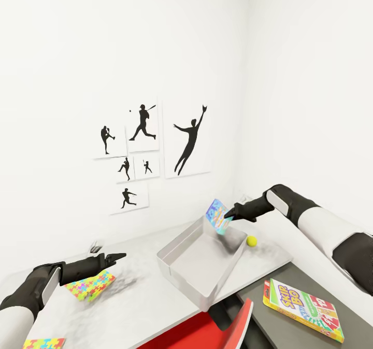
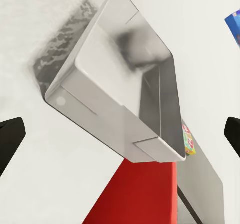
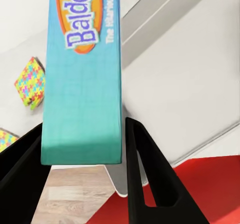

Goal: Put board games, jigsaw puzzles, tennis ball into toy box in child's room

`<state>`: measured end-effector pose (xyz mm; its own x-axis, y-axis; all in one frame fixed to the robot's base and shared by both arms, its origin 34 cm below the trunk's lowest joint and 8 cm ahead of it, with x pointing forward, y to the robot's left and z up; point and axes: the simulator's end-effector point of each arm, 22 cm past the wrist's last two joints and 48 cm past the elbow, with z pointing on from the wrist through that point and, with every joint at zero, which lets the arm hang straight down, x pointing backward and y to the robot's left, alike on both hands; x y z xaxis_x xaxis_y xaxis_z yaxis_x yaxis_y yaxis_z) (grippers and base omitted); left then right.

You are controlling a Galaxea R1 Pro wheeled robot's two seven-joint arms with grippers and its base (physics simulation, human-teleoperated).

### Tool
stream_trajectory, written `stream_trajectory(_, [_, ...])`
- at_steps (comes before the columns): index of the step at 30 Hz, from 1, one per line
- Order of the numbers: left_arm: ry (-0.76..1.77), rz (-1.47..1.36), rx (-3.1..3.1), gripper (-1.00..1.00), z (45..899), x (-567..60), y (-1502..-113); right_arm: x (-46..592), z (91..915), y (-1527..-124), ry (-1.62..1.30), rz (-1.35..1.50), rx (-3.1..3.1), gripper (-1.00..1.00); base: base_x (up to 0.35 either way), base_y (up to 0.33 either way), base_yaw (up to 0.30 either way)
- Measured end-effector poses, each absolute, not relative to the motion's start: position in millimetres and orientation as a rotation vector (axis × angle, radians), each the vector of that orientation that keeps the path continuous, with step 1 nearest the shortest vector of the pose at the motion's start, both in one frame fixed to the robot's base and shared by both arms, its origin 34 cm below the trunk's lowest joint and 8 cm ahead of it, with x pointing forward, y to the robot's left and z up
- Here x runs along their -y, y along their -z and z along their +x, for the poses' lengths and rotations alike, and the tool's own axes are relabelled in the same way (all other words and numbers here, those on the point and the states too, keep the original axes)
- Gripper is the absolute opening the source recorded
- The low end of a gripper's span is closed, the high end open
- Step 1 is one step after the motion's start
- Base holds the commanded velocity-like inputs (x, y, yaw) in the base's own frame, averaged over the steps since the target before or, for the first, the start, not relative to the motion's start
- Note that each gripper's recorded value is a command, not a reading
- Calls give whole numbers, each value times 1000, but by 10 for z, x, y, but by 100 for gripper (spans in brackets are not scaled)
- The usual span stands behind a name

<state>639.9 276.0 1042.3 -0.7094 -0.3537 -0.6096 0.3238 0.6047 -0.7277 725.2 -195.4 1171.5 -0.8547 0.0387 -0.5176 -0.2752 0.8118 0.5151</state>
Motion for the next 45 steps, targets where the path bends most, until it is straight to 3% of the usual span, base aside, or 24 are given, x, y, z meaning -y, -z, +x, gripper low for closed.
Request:
stream_trajectory(13, [1134, -23, -2069, 100, 6399, -2760, -10424, 1890, 7200, -11699, -869, -169, -2481, -100, 0, 0, 0])
stream_trajectory(22, [1135, -23, -2068, 100, 6399, -2763, -10427, 1306, 6988, -11610, -1014, -217, -2539, -100, 0, 0, 0])
stream_trajectory(45, [1196, 8, -2035, 100, 6349, -2697, -10527, 1348, 6771, -11050, -1024, -149, -2638, -100, 0, 0, 0])
